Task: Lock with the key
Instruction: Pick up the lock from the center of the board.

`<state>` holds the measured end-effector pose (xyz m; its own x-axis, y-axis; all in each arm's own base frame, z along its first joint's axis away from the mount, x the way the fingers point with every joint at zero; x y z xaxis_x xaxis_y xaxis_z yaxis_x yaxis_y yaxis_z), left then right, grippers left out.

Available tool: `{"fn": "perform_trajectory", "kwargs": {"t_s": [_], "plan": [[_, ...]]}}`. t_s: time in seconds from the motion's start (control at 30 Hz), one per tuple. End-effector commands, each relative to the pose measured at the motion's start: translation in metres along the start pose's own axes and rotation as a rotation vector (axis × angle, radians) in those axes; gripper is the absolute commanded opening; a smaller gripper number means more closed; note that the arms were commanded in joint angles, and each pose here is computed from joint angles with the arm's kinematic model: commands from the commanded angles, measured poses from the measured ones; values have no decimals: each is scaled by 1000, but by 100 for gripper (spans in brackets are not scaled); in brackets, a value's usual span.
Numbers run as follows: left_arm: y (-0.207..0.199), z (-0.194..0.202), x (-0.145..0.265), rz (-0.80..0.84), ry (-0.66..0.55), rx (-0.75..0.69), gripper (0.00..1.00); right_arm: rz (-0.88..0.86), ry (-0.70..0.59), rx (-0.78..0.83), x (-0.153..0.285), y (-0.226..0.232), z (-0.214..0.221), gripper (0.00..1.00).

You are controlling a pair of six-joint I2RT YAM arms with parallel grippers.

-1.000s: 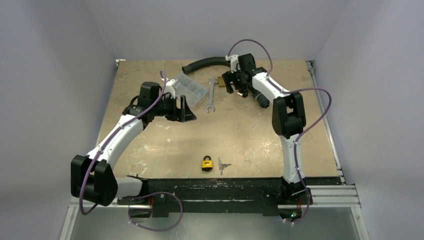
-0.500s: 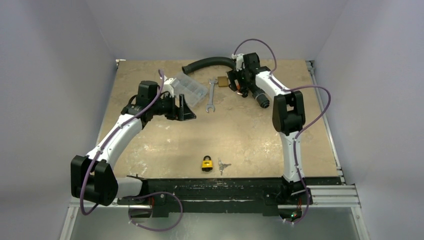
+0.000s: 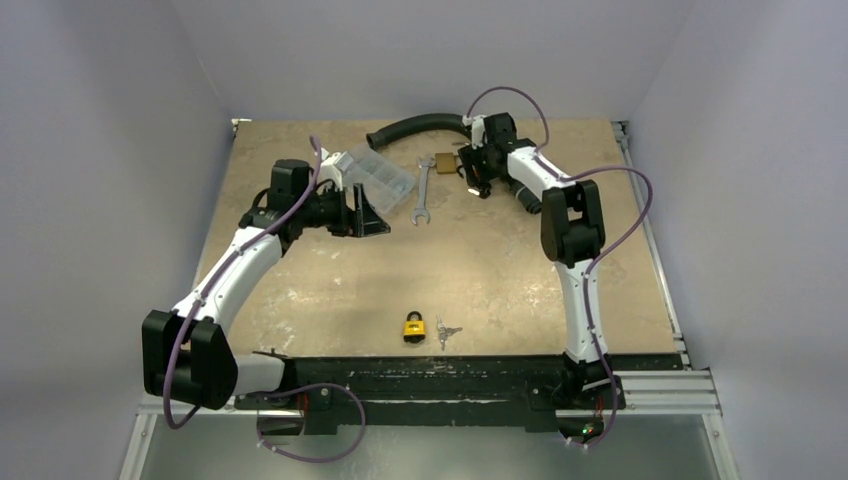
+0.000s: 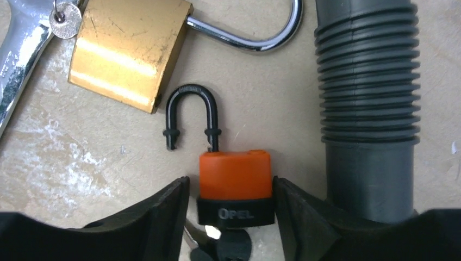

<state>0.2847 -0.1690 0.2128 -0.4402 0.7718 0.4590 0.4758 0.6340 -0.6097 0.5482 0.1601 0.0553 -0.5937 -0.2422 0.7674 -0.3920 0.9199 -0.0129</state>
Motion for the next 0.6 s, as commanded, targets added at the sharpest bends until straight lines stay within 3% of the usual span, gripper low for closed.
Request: {"fn": "perform_trajectory", "kwargs": {"t_s": [0.0, 0.27, 0.37, 0.5, 0.57], "plan": [[-7, -16, 3, 38, -46, -24, 75, -38, -17, -1, 29, 9, -5, 58], [-7, -16, 5, 45, -60, -22, 75, -74, 2, 43, 48, 15, 9, 46], [-8, -18, 6, 52, -67, -23, 74, -127, -12, 51, 57, 23, 7, 31], [-9, -19, 7, 57, -74, -33, 73, -214, -86, 69, 82, 36, -10, 3], [-9, -20, 8, 58, -77, -39, 72, -259, -140, 94, 105, 43, -23, 0]]}}
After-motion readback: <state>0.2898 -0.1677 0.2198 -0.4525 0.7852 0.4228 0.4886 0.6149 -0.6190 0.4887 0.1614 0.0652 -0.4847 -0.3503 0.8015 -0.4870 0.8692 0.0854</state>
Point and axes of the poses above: each gripper's point midway between its finger pads, its own x axis back along the fingers, its own y axis along the line the jaws close on, z = x × y, the point moved 3 cm from there along x, back along the fingers, and after that the axes turned 3 degrees about -x, right-handed, at the moved point
